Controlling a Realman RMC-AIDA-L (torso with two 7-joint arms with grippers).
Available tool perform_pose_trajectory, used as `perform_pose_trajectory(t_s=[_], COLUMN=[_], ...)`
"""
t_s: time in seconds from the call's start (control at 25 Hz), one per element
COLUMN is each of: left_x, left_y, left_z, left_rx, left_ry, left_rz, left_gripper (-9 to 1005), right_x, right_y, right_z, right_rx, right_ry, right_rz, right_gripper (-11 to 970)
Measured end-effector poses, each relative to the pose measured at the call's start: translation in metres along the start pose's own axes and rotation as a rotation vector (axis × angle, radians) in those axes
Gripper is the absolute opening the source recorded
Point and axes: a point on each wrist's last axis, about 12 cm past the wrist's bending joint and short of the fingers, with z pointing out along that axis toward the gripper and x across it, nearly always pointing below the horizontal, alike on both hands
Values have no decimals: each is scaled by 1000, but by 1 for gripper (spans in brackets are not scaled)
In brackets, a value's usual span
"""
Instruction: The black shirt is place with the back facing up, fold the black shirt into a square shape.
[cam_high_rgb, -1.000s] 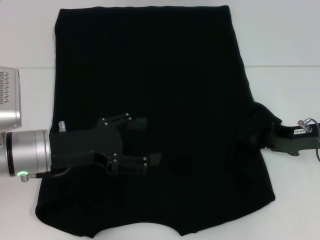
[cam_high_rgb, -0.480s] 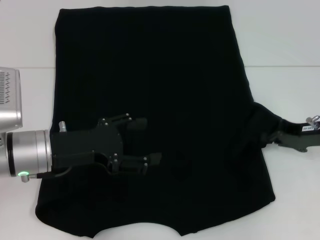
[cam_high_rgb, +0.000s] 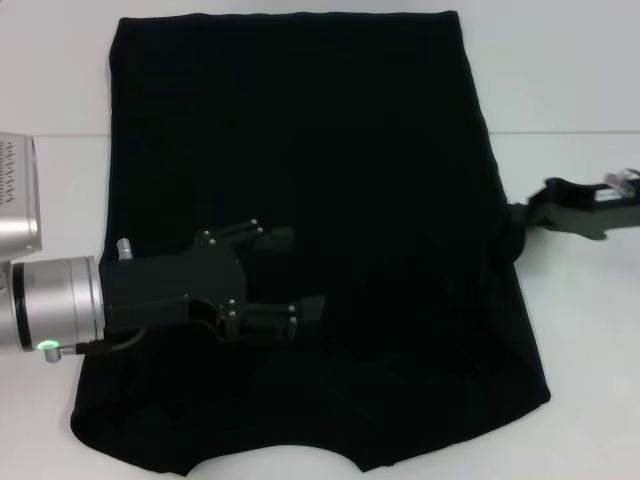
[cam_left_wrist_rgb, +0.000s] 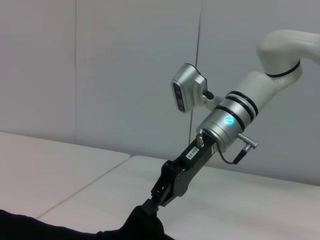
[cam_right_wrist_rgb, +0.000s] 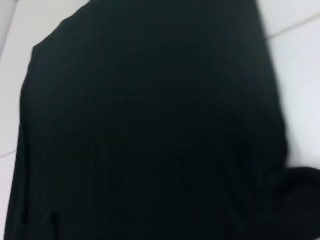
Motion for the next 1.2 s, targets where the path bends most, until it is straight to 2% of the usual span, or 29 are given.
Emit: perform_pose_trajectory(t_s=[0.16,0.44,1.0,1.2], left_x=[0,0,3,5], left_y=[1,1,1,0], left_z=[-1,-2,-5,-3], left_rx=[-7,-12,-34,-33], left_ry=[-5,-7,-7,-8], left_rz=[-1,-5,-22,-31], left_gripper=[937,937,936,937], right_x=[-5,-7,-4,-4], right_y=[20,43,65,71], right_z=[12,26,29,31], right_rx=[0,15,44,43], right_ry=[16,56,197,205], right_rz=[-65,-160,-332,-353], right_gripper=[33,32,32,32])
